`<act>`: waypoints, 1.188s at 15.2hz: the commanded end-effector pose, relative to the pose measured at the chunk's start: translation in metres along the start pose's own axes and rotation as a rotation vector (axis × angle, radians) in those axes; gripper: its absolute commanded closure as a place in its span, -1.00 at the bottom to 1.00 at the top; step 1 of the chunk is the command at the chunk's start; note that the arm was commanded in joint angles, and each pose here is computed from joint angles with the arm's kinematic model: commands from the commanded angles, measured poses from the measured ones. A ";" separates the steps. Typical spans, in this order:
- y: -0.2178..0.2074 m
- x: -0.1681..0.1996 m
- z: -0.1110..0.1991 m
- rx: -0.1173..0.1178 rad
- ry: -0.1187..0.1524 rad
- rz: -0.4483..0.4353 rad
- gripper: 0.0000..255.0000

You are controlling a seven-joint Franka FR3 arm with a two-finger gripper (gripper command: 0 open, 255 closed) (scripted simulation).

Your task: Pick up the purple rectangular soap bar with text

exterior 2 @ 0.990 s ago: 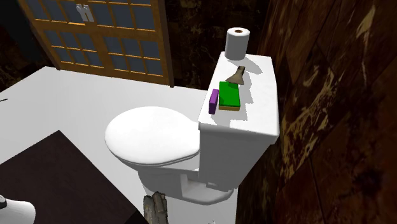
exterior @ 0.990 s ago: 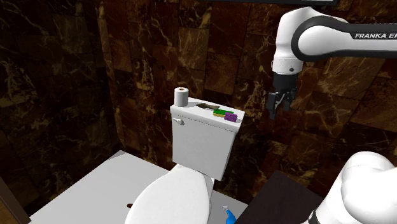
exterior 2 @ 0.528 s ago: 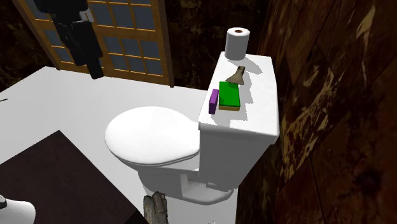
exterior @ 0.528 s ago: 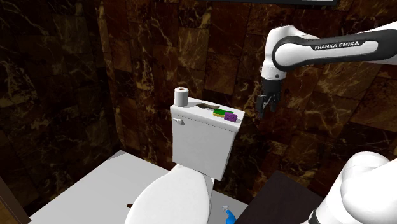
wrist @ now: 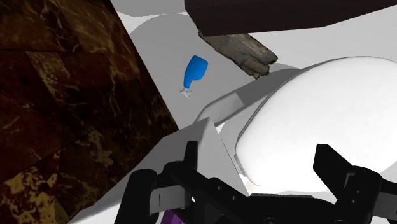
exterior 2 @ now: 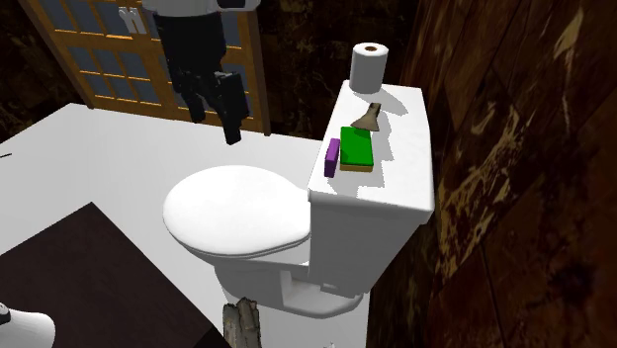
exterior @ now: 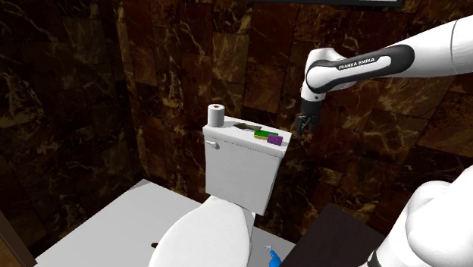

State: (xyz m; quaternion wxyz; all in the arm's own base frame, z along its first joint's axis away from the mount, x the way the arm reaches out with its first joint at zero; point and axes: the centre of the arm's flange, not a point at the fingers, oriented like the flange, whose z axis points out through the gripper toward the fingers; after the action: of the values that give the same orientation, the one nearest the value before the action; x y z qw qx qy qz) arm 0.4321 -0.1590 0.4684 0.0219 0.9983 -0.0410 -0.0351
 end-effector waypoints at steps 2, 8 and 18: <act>0.021 0.030 0.017 0.011 0.015 -0.016 -1.00; 0.060 0.089 0.050 0.037 0.040 -0.048 -1.00; 0.103 0.166 0.101 0.069 0.071 -0.087 -1.00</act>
State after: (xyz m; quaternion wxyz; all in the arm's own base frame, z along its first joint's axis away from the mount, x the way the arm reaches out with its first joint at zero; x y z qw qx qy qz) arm 0.5814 -0.2780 0.3657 -0.0120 0.9999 0.0016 0.0005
